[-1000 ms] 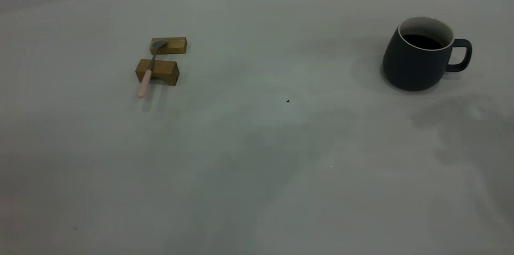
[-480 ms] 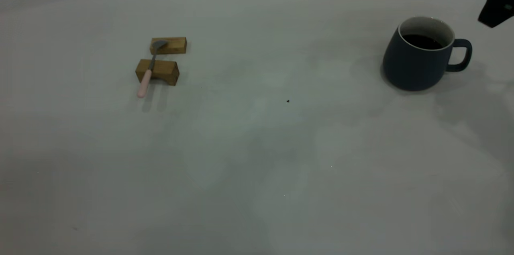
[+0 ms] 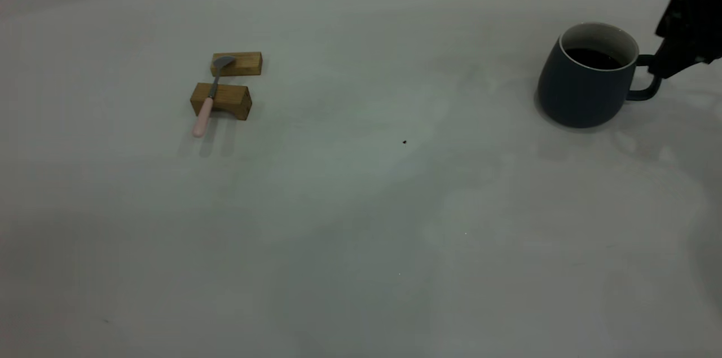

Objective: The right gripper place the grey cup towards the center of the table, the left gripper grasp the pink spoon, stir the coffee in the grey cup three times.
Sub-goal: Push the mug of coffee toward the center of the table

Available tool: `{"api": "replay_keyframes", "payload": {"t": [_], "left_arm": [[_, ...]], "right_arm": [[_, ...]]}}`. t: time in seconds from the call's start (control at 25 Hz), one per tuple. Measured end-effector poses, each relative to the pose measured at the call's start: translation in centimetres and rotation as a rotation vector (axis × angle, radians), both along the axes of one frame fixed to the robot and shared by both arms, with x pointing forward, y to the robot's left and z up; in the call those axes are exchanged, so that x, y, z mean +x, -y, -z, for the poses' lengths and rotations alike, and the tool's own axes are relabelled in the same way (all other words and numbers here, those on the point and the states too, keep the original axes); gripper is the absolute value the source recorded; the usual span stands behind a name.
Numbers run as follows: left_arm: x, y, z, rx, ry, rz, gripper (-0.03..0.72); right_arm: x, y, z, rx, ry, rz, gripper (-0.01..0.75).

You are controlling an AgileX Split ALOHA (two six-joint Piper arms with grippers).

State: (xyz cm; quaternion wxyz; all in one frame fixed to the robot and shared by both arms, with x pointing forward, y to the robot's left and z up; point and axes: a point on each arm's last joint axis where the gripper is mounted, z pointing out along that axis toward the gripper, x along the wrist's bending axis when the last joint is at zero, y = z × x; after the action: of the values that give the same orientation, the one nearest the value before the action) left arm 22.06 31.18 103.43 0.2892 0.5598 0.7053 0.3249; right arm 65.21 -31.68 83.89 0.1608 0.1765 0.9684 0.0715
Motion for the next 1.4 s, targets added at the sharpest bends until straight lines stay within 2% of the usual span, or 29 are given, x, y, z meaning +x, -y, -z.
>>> {"api": "replay_keyframes", "payload": {"t": [0.16, 0.4, 0.6, 1.16, 1.4], "left_arm": [[0.0, 0.0, 0.0, 0.000, 0.000, 0.000, 0.299], [0.0, 0.0, 0.0, 0.000, 0.000, 0.000, 0.299], [0.0, 0.0, 0.0, 0.000, 0.000, 0.000, 0.299], [0.0, 0.0, 0.0, -0.001, 0.000, 0.000, 0.299], [0.0, 0.0, 0.0, -0.001, 0.000, 0.000, 0.299]], "right_arm": [[0.5, 0.0, 1.8, -0.016, -0.006, -0.068, 0.588], [0.8, 0.1, 3.9, -0.040, 0.010, -0.096, 0.575], [0.8, -1.5, 4.6, -0.026, 0.017, -0.138, 0.557], [1.3, -12.4, 4.2, 0.035, 0.101, -0.329, 0.551], [2.1, -17.7, 3.7, 0.101, 0.158, -0.359, 0.551]]}}
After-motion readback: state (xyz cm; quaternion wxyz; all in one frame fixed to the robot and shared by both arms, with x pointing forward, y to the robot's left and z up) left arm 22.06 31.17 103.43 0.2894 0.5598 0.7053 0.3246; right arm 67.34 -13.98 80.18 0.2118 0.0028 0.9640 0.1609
